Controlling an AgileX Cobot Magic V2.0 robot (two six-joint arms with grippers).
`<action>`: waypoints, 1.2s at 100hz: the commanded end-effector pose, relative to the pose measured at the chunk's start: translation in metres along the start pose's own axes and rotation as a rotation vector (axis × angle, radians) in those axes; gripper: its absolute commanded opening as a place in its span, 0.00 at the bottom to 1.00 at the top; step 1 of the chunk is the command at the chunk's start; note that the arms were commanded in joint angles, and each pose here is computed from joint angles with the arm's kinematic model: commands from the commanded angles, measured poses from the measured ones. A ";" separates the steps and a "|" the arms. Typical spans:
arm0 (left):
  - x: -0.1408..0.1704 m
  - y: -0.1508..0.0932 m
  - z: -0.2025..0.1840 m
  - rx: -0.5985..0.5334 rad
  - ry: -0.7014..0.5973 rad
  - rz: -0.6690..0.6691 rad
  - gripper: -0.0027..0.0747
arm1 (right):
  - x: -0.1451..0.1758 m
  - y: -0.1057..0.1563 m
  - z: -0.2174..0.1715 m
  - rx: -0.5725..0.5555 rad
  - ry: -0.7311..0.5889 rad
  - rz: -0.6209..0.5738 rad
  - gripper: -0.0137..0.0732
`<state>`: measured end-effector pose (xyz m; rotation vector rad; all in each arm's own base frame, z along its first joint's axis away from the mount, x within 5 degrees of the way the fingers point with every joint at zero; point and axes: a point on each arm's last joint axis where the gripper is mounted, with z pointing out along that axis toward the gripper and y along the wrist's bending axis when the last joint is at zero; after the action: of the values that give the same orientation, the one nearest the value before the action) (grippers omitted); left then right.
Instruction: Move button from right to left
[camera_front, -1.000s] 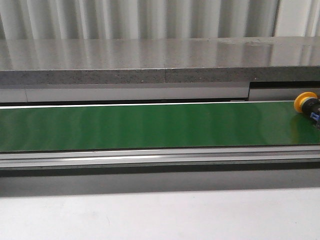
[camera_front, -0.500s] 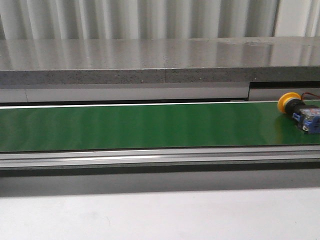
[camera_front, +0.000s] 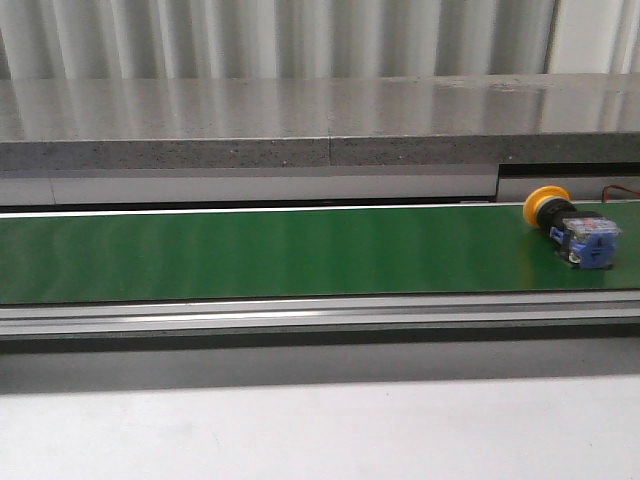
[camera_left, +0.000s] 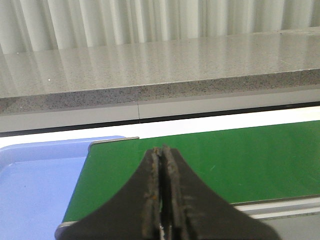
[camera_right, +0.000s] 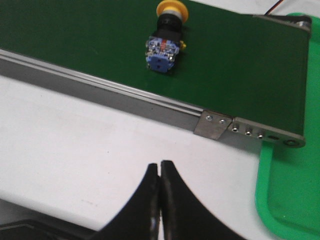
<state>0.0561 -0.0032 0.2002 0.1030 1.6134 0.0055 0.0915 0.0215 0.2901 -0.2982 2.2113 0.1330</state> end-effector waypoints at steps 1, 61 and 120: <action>0.004 -0.001 -0.001 -0.002 -0.072 -0.011 0.01 | -0.004 0.000 -0.015 0.025 -0.172 -0.020 0.08; 0.004 -0.001 -0.001 -0.002 -0.072 -0.011 0.01 | 0.030 0.007 -0.047 0.026 -0.439 -0.013 0.08; -0.022 0.001 -0.006 -0.006 -0.171 -0.019 0.01 | 0.031 0.007 -0.047 0.025 -0.436 -0.012 0.08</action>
<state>0.0561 -0.0033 0.2044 0.1015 1.5728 0.0041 0.0342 0.0137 0.2807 -0.2548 1.8685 0.1512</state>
